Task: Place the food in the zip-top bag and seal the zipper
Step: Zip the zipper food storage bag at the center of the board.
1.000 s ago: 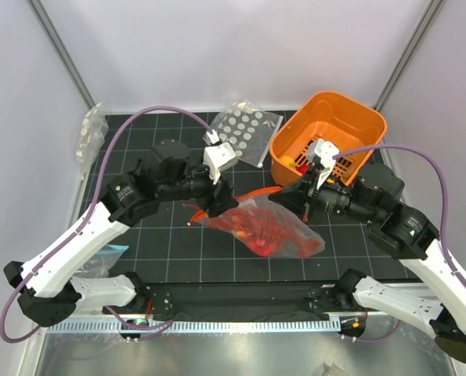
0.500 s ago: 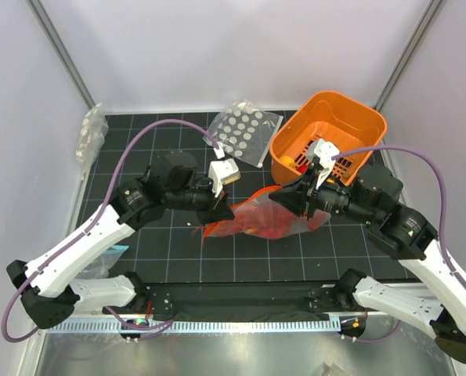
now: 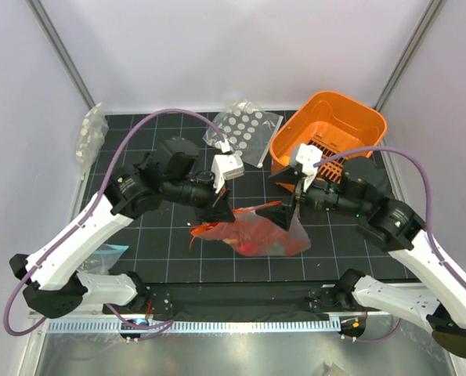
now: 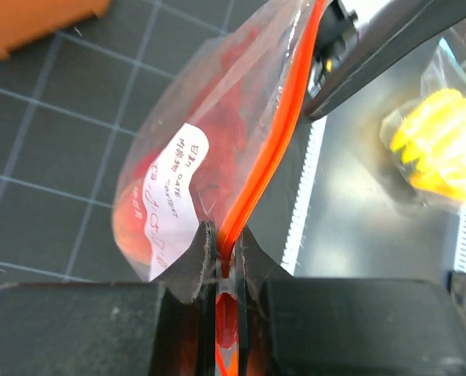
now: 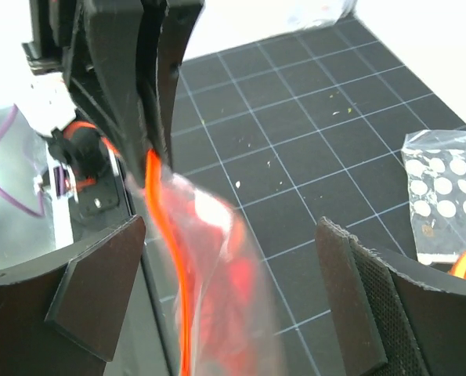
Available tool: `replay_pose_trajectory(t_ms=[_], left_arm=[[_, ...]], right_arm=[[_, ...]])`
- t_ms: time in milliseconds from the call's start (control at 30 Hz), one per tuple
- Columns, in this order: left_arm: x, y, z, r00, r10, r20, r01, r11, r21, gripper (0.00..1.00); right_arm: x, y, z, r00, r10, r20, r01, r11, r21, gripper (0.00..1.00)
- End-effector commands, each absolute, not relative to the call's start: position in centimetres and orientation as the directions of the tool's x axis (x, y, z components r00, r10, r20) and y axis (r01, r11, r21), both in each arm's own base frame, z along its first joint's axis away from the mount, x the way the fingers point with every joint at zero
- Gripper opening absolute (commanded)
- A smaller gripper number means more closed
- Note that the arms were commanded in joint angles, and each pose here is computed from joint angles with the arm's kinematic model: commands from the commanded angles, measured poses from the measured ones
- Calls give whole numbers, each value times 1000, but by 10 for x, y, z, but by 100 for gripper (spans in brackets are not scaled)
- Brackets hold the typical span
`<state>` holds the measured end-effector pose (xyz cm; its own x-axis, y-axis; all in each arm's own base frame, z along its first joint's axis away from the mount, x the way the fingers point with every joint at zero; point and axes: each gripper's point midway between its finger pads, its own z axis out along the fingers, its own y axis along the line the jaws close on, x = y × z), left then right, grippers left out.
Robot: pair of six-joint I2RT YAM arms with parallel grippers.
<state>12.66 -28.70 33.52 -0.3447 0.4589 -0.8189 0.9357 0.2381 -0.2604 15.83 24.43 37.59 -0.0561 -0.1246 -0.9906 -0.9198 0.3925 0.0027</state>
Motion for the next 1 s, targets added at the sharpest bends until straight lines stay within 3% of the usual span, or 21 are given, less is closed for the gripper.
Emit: replay_pose_trajectory(t_ms=[0,200,400,533,600,800,967], left_arm=[[112,-288,333,-349,489,-799,937,187,-295,0],[112,-293,323,-360,527,-770,933,194,-304,0],[117,-290,325,-352,525,-775,935,223,-274,0],[120,-288,324,-349,530,-773,936,239,-258,0],[123,-288,326,-326,535,-779,944,234,-234,0],[125,-283,308,-339,584,-738,938,267,-220,0],[129,-277,295,-348,606,-716,933,300,-199,0]], right_arm=[[157,255,383,53,-150,-987,-948,304,-97,96],[136,274,371,24,-223,-975,-994,97,-47,82],[136,279,354,-15,-234,-972,-997,81,-4,78],[130,280,350,-37,-213,-976,-997,67,24,68],[129,278,345,-53,-238,-970,-997,70,37,68],[133,266,360,17,-226,-974,-991,127,-47,85],[131,257,365,12,-258,-966,-987,149,-52,87]])
